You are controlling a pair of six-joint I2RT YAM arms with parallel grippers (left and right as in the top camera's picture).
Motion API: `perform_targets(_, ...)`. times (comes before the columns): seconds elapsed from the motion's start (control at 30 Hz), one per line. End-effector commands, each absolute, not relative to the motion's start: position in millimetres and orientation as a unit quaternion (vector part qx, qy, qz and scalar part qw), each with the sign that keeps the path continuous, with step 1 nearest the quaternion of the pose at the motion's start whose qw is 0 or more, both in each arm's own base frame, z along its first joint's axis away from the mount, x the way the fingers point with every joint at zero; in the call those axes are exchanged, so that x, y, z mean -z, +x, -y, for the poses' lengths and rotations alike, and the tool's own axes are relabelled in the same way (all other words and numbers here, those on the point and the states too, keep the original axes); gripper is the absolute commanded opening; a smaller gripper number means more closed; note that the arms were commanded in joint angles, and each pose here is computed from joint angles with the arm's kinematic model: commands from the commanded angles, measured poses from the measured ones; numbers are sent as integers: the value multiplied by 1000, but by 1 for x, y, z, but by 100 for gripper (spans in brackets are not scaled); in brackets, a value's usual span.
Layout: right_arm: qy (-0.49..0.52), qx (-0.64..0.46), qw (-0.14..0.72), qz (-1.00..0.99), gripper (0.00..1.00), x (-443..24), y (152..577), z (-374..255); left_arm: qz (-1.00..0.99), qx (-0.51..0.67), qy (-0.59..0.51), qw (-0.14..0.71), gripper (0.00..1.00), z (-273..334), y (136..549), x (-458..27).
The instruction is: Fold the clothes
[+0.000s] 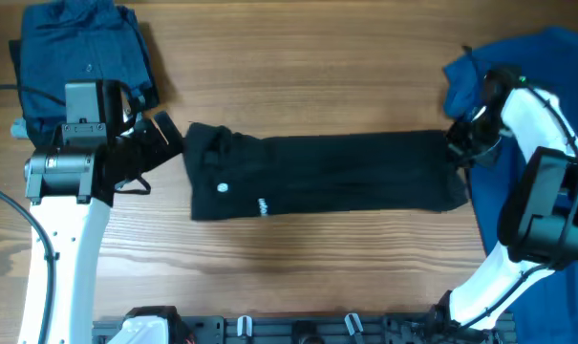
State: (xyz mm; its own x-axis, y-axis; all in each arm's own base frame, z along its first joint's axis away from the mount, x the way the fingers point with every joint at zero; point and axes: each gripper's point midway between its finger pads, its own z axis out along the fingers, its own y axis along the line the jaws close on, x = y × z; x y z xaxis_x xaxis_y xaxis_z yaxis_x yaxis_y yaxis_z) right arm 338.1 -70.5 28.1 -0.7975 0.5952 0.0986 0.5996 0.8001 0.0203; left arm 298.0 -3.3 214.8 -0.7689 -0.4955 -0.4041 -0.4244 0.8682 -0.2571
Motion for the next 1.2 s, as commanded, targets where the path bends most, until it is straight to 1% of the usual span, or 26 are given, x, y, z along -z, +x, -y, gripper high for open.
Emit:
perform_targets(0.0,-298,-42,22,953,4,-52,350,90,-940,78,-233,235,100,6,299,-215)
perform_targets(0.13,-263,-72,11,962,4,-65,354,76,-940,78,-233,236,100,6,299,-215)
perform_targets(0.2,-230,-69,11,971,4,-66,357,54,-941,77,-233,235,100,6,299,-215)
perform_targets(0.3,-170,-60,15,983,4,-65,358,12,-941,77,-233,235,100,6,299,-215)
perform_targets(0.47,-97,7,19,995,4,-62,356,-66,-941,77,-233,234,100,6,299,-215)
perform_targets(0.53,-77,12,16,997,9,-62,355,-84,-941,77,-233,234,100,6,299,-214)
perform_targets(0.57,-76,11,17,997,13,-62,353,-91,-941,77,-233,233,100,6,298,-214)
perform_targets(0.7,-66,23,23,997,18,-62,346,-114,-942,76,-233,229,100,6,297,-213)
perform_targets(0.73,-59,24,24,998,24,-62,344,-119,-942,76,-233,229,100,6,297,-213)
perform_targets(0.77,-56,24,24,998,40,-62,343,-122,-942,76,-233,229,100,6,297,-213)
perform_targets(0.8,-52,24,24,998,67,-62,342,-125,-942,76,-233,229,100,6,297,-213)
perform_targets(0.83,-48,24,25,998,85,-62,341,-127,-942,76,-233,228,100,6,296,-213)
perform_targets(0.9,-46,34,28,998,88,-63,339,-132,-942,76,-233,227,100,6,296,-213)
perform_targets(1.0,-50,45,20,998,87,-70,343,-131,-942,76,-233,228,100,6,296,-213)
perform_targets(1.1,-67,54,-7,996,88,-88,354,-109,-942,76,-233,227,100,6,296,-213)
perform_targets(1.17,-67,52,-5,996,89,-87,357,-89,-942,76,-233,227,100,6,296,-213)
